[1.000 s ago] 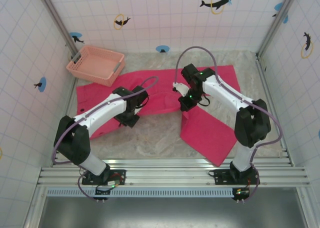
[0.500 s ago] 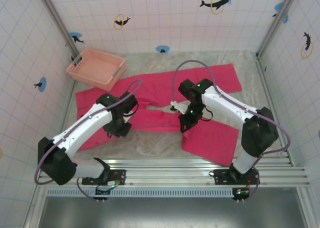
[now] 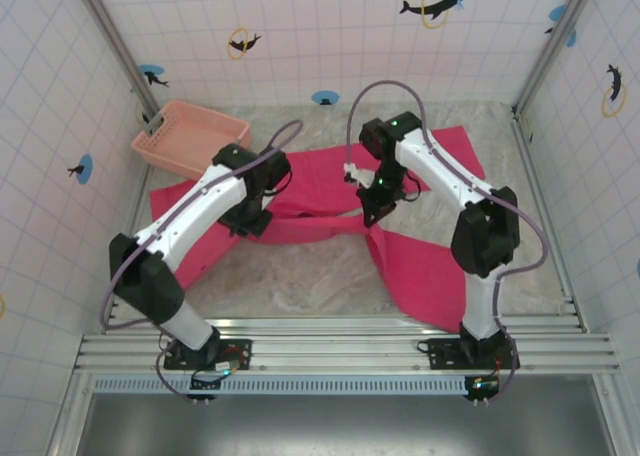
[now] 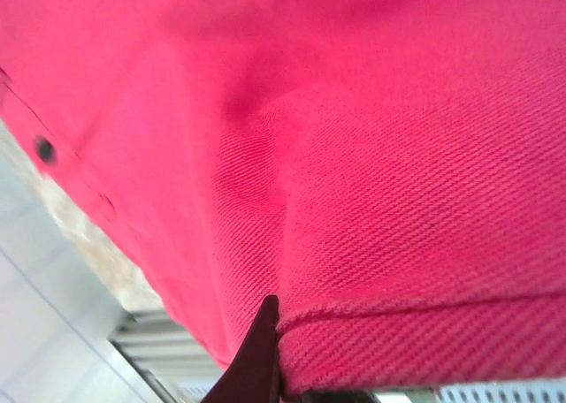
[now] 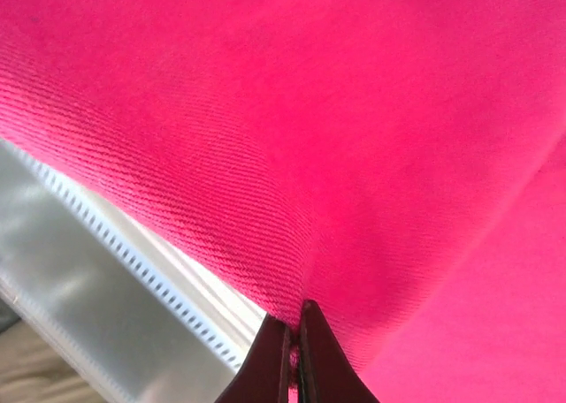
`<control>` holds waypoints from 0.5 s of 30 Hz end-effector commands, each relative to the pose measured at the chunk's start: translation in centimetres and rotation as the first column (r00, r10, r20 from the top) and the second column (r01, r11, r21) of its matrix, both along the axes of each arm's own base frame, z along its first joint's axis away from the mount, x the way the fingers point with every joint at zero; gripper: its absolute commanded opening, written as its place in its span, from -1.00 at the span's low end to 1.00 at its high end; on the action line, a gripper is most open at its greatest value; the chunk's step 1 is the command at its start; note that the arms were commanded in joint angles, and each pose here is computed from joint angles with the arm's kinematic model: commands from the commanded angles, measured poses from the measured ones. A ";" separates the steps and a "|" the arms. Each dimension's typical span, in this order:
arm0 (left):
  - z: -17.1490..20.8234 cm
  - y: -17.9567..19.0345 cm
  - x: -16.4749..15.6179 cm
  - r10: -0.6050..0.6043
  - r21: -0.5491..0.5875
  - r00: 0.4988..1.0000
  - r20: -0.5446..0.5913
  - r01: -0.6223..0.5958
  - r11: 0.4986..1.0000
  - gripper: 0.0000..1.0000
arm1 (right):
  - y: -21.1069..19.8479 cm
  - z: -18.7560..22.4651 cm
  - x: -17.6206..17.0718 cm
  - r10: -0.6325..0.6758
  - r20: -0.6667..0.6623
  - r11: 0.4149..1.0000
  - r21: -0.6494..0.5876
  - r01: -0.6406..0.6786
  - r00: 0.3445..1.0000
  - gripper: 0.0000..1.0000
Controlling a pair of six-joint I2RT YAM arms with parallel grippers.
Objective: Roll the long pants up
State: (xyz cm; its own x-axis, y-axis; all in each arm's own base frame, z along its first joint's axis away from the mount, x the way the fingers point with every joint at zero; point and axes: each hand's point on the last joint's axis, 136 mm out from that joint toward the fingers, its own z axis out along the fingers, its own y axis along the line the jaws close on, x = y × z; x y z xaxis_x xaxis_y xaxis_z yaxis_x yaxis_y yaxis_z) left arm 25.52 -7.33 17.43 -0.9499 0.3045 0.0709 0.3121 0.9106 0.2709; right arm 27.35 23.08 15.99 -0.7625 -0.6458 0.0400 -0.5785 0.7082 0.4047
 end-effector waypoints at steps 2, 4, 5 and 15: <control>-0.5 2.9 5.4 -0.060 0.118 0.998 -0.021 0.062 0.991 -1.00 | -2.7 -1.5 5.3 -0.032 0.063 0.984 -0.176 0.043 0.997 -1.00; -2.1 3.6 7.7 -0.074 0.139 0.996 -0.052 0.080 0.987 -1.00 | -2.0 -2.4 8.1 -0.057 0.102 0.983 -0.167 0.073 0.993 -0.98; -2.9 3.9 8.4 -0.073 0.143 0.995 -0.062 0.081 0.986 -1.00 | -1.9 -3.5 9.4 -0.061 0.120 0.978 -0.189 0.083 0.991 -0.97; -10.3 6.8 13.6 0.063 0.042 0.990 -0.126 -0.058 0.997 0.17 | -1.5 -8.4 18.4 -0.252 0.259 0.952 -0.109 0.287 0.932 -0.54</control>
State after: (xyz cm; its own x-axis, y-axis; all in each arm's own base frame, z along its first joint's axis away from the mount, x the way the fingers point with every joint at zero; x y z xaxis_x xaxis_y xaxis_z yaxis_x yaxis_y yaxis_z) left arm 37.79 -1.53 6.29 -0.9395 0.2525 0.2313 0.3104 0.9134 0.2634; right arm 42.87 23.90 8.19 -0.8579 -0.5105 -0.0582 -0.5109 0.8355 0.2023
